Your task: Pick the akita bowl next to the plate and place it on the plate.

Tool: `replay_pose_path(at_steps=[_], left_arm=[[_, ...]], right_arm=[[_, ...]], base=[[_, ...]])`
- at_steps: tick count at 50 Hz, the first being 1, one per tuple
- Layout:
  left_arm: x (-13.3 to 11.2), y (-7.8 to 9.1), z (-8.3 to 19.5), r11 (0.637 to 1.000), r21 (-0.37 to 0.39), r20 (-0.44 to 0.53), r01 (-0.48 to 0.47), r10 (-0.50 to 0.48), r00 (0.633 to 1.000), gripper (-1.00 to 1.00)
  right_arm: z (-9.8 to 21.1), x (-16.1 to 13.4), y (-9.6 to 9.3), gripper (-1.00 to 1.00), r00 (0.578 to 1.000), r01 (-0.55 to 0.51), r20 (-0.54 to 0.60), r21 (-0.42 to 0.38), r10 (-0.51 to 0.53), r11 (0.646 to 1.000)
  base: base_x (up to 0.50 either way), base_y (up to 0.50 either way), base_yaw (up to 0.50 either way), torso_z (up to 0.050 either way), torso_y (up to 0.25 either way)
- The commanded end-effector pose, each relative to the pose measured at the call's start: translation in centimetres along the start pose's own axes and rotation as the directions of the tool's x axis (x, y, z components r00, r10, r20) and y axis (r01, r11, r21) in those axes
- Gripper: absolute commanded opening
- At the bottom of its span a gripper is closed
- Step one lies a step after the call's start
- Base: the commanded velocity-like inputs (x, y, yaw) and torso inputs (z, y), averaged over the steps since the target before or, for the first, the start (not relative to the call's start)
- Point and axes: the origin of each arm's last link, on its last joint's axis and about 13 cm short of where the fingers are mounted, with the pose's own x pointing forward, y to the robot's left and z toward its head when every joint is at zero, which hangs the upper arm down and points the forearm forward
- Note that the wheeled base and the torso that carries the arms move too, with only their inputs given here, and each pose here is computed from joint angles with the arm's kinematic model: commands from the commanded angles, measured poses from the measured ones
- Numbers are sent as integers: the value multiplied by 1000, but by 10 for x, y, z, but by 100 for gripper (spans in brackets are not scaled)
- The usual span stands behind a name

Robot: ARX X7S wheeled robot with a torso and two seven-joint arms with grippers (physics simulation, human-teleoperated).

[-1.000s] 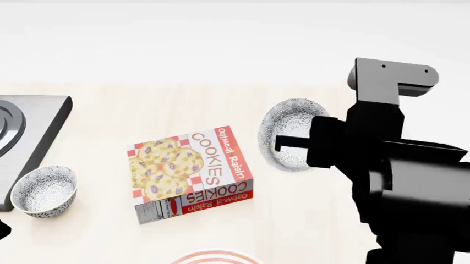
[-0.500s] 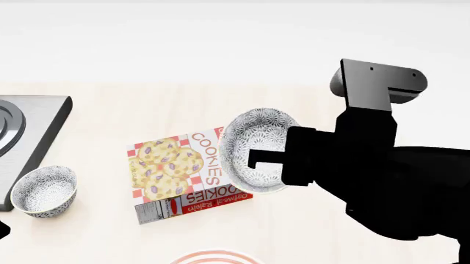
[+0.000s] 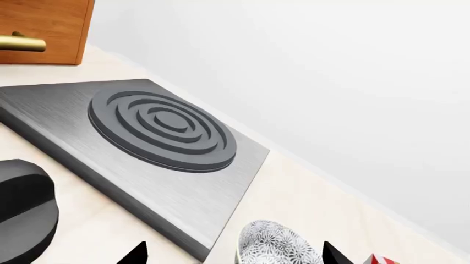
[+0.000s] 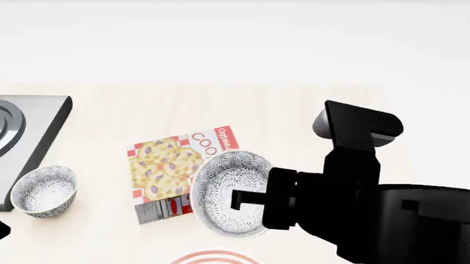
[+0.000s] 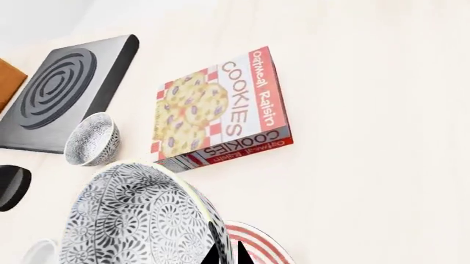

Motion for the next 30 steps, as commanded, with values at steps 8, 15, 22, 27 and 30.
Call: replay_pose_path(at_steps=[8,15,22,27,30], left_arm=[[1,1,-1,1000,0,-1,-1,1,1000,100],[1,0,-1,1000,0,-1,0,0,1000,100],[1,1,-1,1000,-2,-2,-2,2,1000,100],[1,0,-1,1000,-1,-2,-2,2,1000,100],[1,0,0,1000,-1,-2,-2,2,1000,100]], right_arm=[[-15,9,-1,-100,994,-55,-94,66,61,996],[-23,13,1,-100,988,-73,-130,61,80,995],[-30,20,-2,-100,984,-73,-157,67,83,995],[-36,23,-3,-100,980,-82,-175,75,94,994],[-37,24,-4,-100,979,-86,-177,79,99,993]], base=[[0,0,0,0,0],[0,0,0,0,1],[0,0,0,0,0],[0,0,0,0,0],[0,0,0,0,0]])
